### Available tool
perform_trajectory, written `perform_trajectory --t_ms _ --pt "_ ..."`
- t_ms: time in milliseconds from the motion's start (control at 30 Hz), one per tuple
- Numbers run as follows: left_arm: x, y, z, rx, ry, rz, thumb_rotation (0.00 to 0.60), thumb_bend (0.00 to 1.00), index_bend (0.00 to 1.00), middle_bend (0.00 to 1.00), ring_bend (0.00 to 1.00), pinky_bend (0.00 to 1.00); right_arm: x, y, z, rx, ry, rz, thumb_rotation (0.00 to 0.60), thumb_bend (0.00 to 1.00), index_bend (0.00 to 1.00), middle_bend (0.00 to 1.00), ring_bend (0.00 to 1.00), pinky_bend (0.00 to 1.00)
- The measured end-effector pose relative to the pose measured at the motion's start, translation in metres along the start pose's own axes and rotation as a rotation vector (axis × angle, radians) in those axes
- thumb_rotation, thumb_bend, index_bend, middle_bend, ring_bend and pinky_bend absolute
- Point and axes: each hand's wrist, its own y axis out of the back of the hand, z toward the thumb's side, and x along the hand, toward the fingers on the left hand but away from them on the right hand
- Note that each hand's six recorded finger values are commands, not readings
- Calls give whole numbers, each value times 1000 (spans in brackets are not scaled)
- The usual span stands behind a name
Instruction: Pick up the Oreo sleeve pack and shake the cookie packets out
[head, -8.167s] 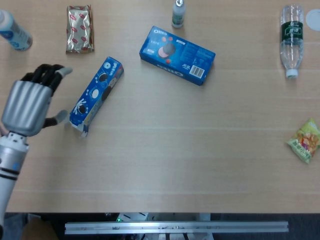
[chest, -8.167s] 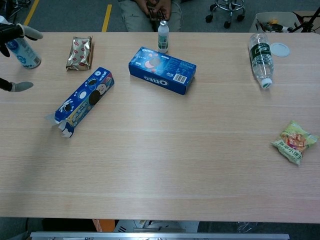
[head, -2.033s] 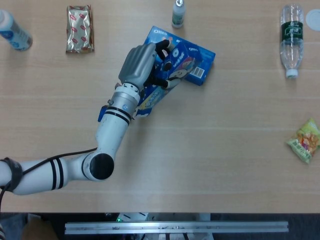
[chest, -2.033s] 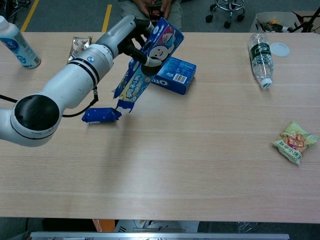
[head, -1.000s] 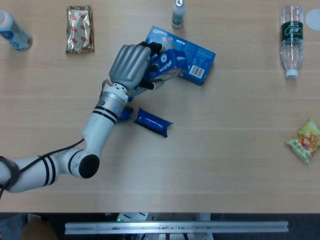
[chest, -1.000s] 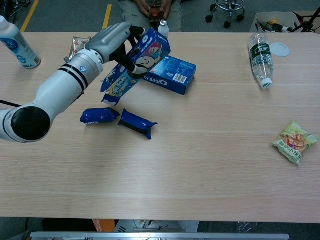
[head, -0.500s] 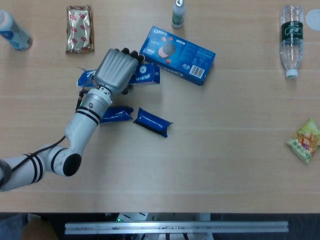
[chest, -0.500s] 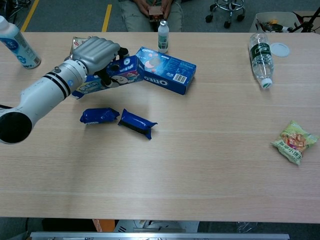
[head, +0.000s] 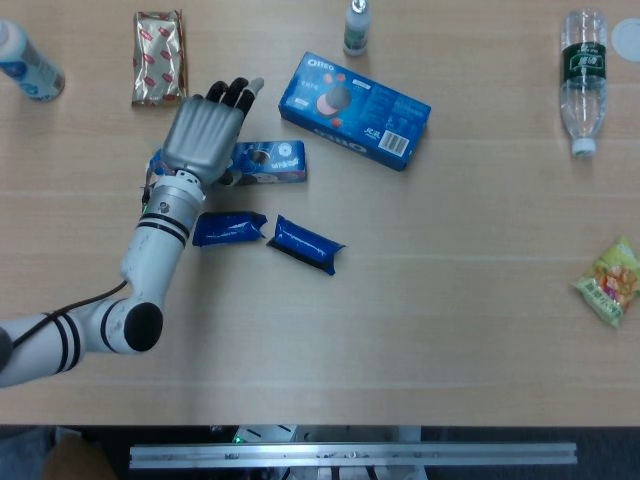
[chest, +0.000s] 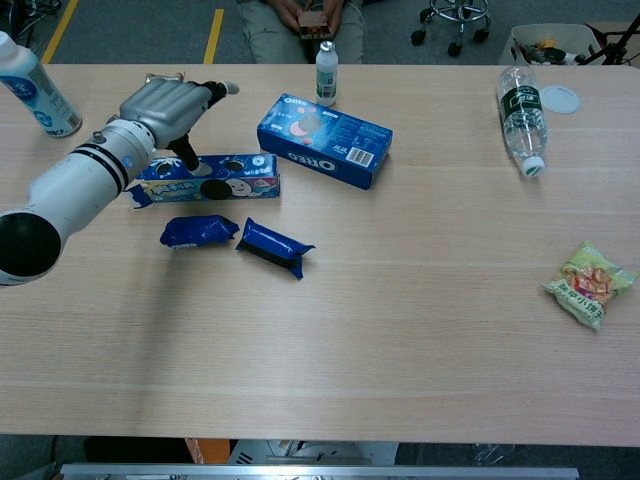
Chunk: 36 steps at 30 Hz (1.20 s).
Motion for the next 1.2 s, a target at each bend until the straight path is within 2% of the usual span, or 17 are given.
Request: perform_trajectory --t_ms 133,233,367,533,700,1000,1200 --pt "-15 12 -16 -179 28 41 600 152 70 177 177 412 -2 0 0 0 0 -3 600 304 731 682 713 716" --pt "-29 18 -34 -221 43 84 600 152 102 192 181 415 -3 -1 0 3 0 -4 600 303 731 678 701 716" --pt "-54 20 -60 -221 67 148 600 152 143 217 185 415 -6 1 1 6 3 -20 600 304 731 660 668 689" --pt "-100 14 -99 -198 110 228 600 152 173 237 197 414 -11 1 5 21 20 -29 600 304 731 599 589 592" --pt "-146 17 -134 -145 158 284 600 152 186 239 197 415 -17 0 15 32 40 -35 600 303 731 581 568 590" --pt "-207 21 -163 -83 241 282 600 151 186 236 198 380 -20 -4 28 36 61 -26 600 304 731 580 568 590" --pt "-232 17 -171 -69 283 277 600 152 186 236 198 366 -19 -9 31 31 61 -5 600 304 731 580 568 590"
